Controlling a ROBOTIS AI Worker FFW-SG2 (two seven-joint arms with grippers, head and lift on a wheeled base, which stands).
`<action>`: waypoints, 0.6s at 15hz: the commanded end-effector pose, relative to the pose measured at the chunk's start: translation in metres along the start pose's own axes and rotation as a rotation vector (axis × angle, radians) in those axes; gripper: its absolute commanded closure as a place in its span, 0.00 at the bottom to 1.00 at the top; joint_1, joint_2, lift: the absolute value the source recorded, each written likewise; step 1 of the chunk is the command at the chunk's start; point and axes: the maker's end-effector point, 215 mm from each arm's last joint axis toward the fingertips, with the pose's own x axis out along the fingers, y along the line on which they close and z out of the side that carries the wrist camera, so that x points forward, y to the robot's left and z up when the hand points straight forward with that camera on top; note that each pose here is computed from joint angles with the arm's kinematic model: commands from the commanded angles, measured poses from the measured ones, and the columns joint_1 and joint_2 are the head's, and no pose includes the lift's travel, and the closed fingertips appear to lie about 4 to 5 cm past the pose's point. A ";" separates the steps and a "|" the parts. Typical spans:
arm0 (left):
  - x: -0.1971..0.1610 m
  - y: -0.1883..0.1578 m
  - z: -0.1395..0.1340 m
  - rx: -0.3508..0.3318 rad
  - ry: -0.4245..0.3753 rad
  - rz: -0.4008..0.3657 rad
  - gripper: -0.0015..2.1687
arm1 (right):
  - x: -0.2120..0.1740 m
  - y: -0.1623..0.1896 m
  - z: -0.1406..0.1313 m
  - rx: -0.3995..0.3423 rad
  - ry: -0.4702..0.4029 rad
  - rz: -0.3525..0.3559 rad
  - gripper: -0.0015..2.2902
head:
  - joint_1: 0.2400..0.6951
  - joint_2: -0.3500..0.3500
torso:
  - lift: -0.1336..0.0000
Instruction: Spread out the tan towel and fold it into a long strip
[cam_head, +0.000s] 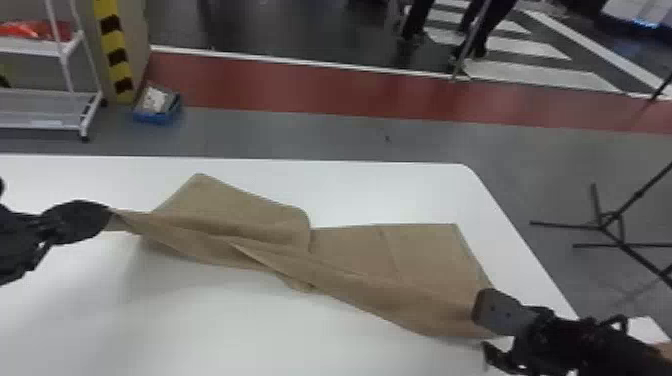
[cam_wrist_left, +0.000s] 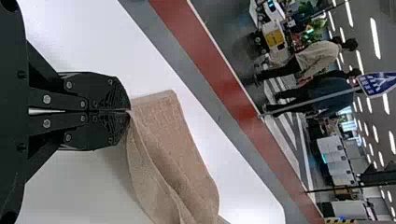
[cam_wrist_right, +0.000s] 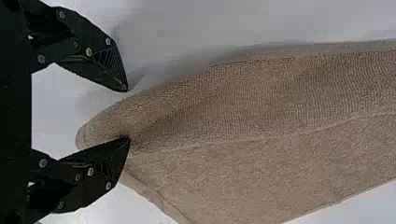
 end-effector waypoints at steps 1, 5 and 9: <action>-0.004 0.001 -0.003 -0.001 0.000 0.004 0.99 | -0.002 0.003 0.017 0.054 -0.060 0.054 0.60 | 1.00 0.15 | 0.12; -0.009 0.003 -0.003 0.011 -0.007 0.001 0.99 | -0.059 -0.022 0.041 0.210 -0.325 0.107 0.82 | 1.00 0.22 | 0.12; -0.012 0.000 0.003 0.022 -0.015 -0.015 0.99 | -0.097 -0.081 0.014 0.550 -0.452 0.080 0.82 | 1.00 0.18 | 0.12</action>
